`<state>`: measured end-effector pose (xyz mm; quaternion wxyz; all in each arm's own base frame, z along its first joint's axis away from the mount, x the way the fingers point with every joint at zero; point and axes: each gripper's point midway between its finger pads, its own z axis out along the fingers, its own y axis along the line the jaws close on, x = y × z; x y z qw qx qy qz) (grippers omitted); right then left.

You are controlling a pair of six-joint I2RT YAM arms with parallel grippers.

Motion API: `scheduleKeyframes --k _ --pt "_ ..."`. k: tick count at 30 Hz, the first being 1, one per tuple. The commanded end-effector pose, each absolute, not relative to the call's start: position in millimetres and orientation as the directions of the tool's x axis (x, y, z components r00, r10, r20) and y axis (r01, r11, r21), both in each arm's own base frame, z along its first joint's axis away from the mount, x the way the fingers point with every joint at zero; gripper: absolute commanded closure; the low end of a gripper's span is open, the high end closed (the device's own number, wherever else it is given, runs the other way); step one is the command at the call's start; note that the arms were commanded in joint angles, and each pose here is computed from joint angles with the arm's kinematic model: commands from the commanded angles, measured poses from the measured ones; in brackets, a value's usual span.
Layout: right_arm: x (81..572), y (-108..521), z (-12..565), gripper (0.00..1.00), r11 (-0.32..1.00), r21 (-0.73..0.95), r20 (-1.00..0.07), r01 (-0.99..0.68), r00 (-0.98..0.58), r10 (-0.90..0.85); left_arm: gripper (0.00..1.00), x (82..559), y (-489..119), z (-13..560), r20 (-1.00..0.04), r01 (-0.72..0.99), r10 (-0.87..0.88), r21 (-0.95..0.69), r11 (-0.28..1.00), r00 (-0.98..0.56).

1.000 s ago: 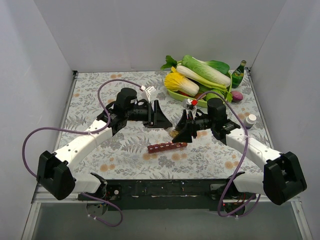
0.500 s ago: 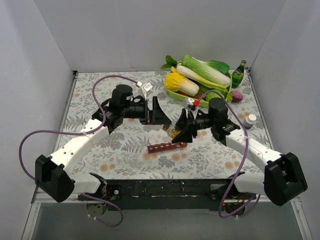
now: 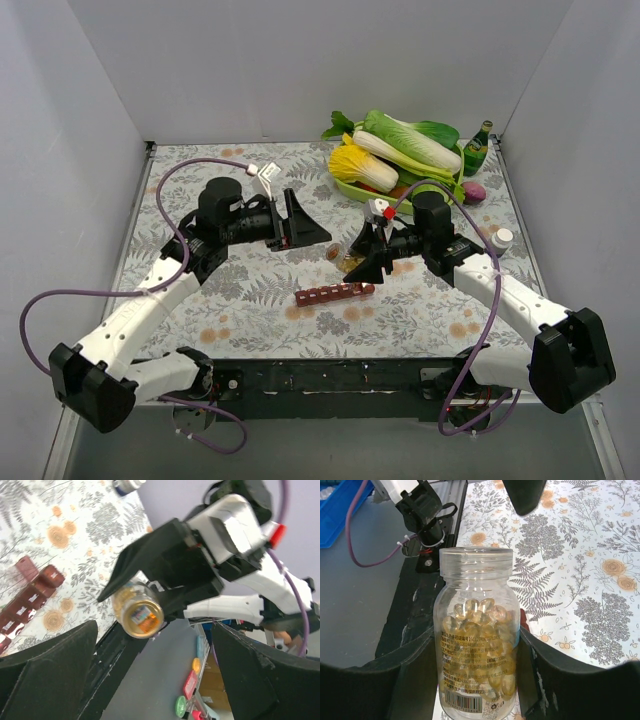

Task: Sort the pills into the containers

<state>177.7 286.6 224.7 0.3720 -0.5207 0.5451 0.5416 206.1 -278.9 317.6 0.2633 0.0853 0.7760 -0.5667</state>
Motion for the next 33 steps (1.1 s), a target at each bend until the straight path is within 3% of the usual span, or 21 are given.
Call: scheduleKeyframes --k 1,6,33 --pt "184 289 242 0.99 -0.126 0.108 -0.985 -0.986 -0.090 -0.144 0.02 219 -284 305 -0.495 0.380 -0.180 -0.812 0.443 -0.850" --pt "185 289 242 0.99 -0.124 0.109 -0.985 -0.986 -0.091 -0.145 0.02 227 -289 281 -0.494 0.342 -0.156 -0.765 0.546 -0.856" --pt "188 285 250 0.99 -0.116 0.114 -0.987 -0.987 -0.099 -0.126 0.09 209 -290 244 -0.462 0.340 -0.055 -0.723 0.601 -0.885"
